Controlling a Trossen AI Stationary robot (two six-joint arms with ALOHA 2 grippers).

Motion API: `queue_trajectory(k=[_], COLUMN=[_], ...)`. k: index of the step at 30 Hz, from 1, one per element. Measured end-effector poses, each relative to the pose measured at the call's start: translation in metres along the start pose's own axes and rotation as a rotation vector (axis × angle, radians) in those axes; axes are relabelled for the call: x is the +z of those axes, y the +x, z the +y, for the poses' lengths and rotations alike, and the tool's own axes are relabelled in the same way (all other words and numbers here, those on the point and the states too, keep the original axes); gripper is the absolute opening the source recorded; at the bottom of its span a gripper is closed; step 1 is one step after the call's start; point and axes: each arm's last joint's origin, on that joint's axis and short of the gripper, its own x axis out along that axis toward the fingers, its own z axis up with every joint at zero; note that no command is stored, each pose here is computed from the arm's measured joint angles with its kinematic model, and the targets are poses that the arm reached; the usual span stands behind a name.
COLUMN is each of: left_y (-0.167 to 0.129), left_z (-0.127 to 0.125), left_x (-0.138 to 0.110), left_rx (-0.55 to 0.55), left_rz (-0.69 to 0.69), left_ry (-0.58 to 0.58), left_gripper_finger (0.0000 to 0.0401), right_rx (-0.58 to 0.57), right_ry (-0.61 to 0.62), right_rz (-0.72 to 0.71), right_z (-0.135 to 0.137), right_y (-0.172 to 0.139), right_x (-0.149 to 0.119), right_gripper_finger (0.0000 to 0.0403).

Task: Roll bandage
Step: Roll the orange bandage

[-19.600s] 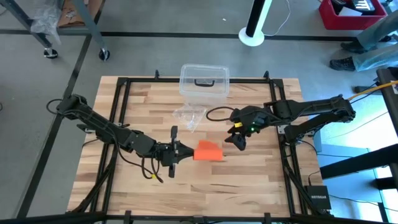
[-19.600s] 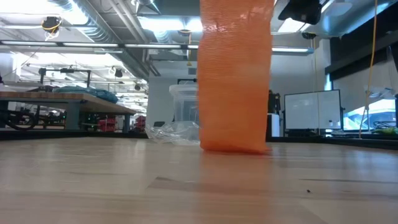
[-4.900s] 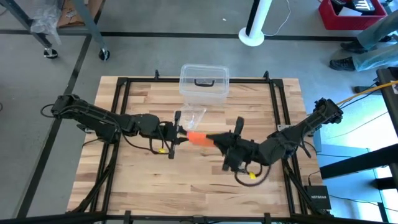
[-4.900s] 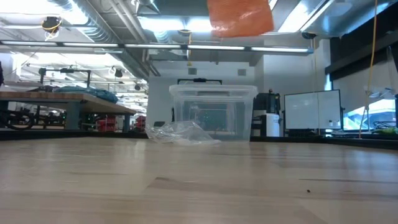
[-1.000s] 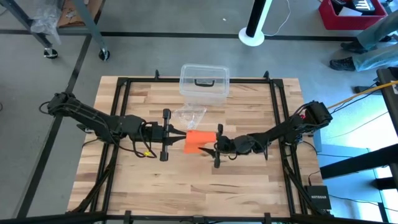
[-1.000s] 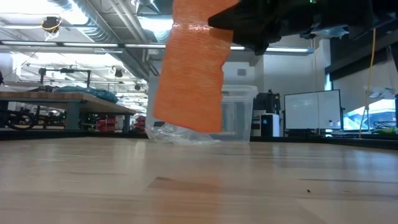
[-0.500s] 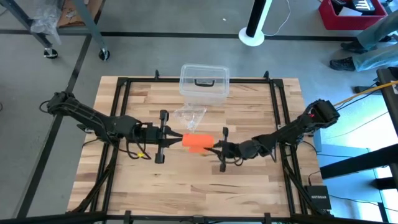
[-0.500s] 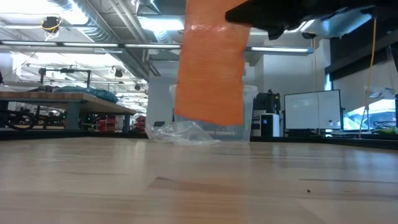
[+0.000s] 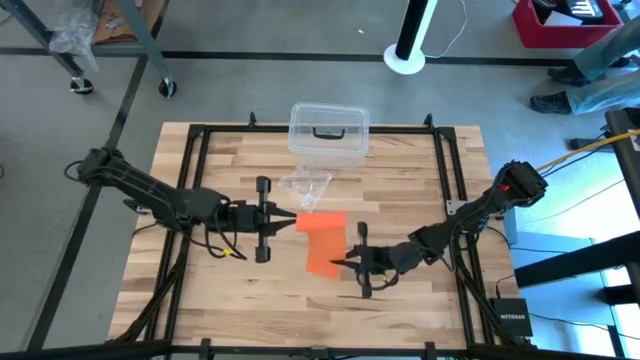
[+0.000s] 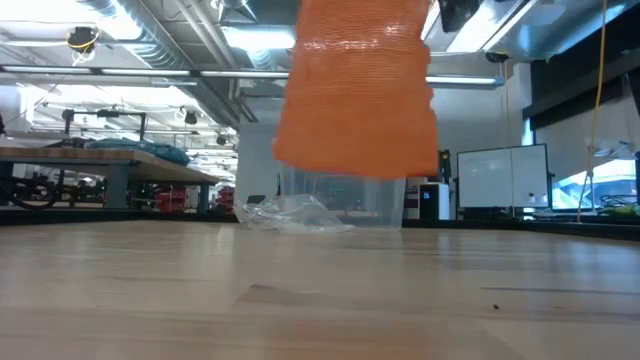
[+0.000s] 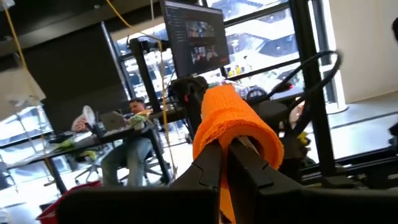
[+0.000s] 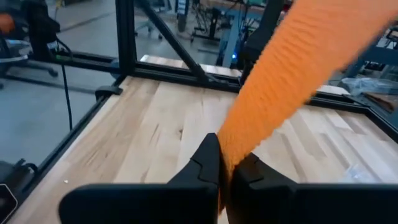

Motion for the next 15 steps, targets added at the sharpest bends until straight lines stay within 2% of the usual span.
queue_trajectory(k=[6, 9, 15], left_y=[0.005, 0.005, 0.004], left_z=[-0.003, -0.002, -0.003], left_x=[-0.009, -0.01, -0.015], left_rx=[0.061, 0.112, 0.124], left_rz=[0.065, 0.091, 0.118], left_ry=[0.094, 0.123, 0.177], left_gripper_finger=[0.0004, 0.0004, 0.0004], right_rx=[0.017, 0.052, 0.09], right_ry=[-0.046, -0.097, -0.204], right_rz=[0.044, 0.031, 0.016], right_z=[0.008, 0.019, 0.04], right_y=[0.002, 0.0, -0.012], right_x=[0.02, 0.038, 0.076], right_gripper_finger=[0.0008, 0.0005, 0.0005])
